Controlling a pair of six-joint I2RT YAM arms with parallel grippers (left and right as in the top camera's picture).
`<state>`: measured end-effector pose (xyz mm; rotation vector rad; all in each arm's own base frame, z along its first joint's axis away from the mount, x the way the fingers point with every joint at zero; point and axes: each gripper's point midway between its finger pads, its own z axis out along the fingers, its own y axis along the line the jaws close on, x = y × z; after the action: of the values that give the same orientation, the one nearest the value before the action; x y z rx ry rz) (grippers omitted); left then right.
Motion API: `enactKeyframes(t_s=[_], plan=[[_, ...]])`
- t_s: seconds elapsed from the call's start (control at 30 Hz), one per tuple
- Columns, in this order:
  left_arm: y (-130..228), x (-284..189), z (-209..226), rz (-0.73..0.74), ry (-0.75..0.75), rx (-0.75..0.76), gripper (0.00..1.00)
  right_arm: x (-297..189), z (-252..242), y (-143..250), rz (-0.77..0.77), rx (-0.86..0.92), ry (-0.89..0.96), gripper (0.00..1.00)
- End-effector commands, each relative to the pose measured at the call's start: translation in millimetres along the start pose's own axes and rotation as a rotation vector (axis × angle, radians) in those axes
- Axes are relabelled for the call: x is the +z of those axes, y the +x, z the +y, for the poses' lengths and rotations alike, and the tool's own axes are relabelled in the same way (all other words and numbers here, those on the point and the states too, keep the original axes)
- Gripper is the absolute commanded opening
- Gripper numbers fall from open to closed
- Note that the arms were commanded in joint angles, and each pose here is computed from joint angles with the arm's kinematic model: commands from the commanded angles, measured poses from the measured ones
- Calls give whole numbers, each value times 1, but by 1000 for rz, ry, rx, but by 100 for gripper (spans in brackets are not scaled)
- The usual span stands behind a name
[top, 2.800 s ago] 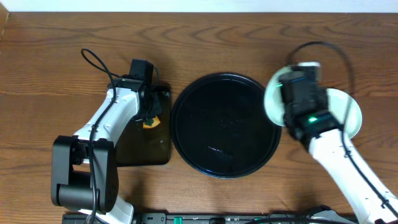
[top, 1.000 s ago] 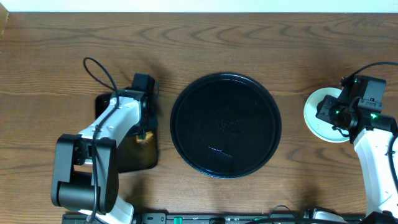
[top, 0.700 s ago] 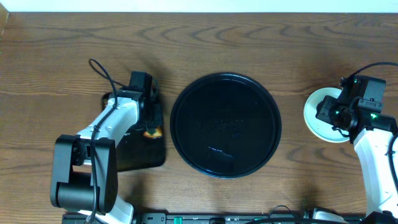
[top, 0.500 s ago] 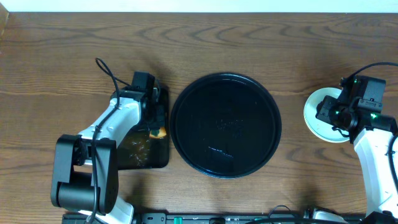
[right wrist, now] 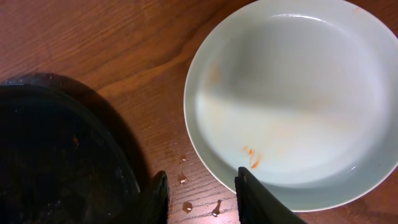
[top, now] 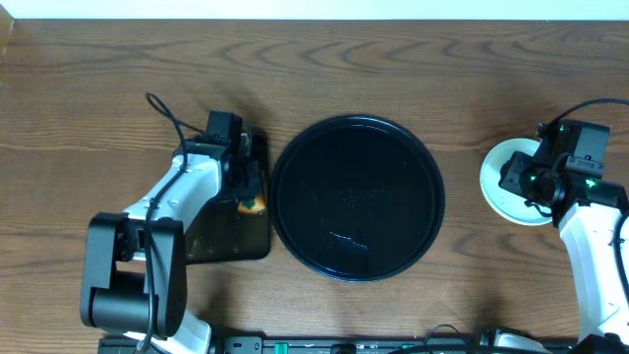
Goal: Clean dirty plates on tray and stack at the side
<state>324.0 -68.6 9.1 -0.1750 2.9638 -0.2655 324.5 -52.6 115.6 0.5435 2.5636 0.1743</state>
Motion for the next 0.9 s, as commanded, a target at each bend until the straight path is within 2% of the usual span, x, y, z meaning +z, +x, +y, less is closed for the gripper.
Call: enactKeyframes(t_s=[0.0, 0.17, 0.37, 0.5, 0.67, 0.87], plan=[[12, 5, -33, 25, 113, 177, 7, -5, 7, -2, -15, -29, -15, 34], [10, 7, -61, -21, 140, 361, 7, -5, 7, -2, -15, -29, -15, 33], [15, 9, -83, -36, 159, 449, 8, -5, 7, -1, -8, -29, -14, 34], [11, 7, -83, -45, 154, 397, 7, -5, 6, 1, -1, -36, -13, 35], [-13, -5, -65, -115, 76, 258, 7, -5, 8, 5, 11, -83, -15, 36], [-25, -12, -31, -157, -33, 4, 7, -5, 9, 5, 11, -83, -15, 36]])
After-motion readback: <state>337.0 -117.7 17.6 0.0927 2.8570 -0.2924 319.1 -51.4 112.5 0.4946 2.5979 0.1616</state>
